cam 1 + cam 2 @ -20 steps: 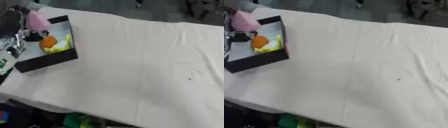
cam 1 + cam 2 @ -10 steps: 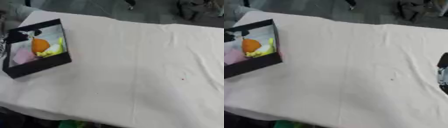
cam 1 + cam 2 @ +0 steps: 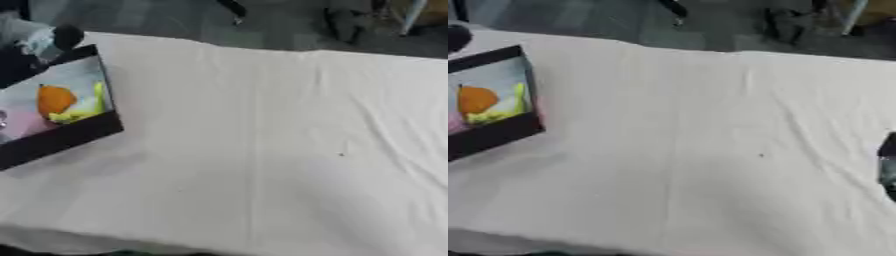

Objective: Pick up the objects with one hand, pass them to the other hand, and then place them into the box on the other side of the table.

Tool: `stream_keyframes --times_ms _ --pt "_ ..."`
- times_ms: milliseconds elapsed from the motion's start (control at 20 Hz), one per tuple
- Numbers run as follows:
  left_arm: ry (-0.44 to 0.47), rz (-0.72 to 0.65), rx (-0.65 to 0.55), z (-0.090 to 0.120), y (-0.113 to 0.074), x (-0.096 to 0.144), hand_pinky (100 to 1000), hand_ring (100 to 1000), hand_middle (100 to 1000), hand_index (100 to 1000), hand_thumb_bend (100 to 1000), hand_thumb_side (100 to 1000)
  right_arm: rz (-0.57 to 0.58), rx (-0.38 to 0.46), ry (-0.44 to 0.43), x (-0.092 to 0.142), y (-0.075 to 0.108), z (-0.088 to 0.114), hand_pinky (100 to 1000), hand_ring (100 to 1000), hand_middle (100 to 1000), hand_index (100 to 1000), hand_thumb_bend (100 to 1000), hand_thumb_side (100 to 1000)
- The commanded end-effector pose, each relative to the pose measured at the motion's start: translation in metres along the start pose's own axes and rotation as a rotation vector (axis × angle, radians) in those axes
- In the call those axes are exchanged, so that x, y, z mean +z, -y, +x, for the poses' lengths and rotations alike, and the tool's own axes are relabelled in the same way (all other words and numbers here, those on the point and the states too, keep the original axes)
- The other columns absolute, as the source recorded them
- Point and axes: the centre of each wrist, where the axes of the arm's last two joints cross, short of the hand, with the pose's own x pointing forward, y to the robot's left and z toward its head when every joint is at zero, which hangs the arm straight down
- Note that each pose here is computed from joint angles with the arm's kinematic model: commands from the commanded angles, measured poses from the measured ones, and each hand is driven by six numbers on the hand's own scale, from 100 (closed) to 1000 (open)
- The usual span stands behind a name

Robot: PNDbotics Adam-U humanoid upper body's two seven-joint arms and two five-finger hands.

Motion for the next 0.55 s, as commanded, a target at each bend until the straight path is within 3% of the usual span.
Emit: stream_keyframes --times_ms 50,300,550 --pt "0.096 0.087 0.033 0.001 -0.014 0.001 811 833 768 791 922 723 -0.050 0.210 -0.036 0.025 0.031 -0.003 870 854 849 890 100 100" --pt "0.006 0.256 -0.029 -0.017 -0.029 0.024 806 827 762 776 900 697 -0.054 0.550 -0.281 0.098 0.074 0.011 873 857 854 894 100 100" --pt "-0.191 0.477 -0.122 -0.035 -0.047 0.055 803 822 748 747 850 591 -0.055 0.833 -0.502 0.143 0.113 0.033 875 858 857 896 100 100"
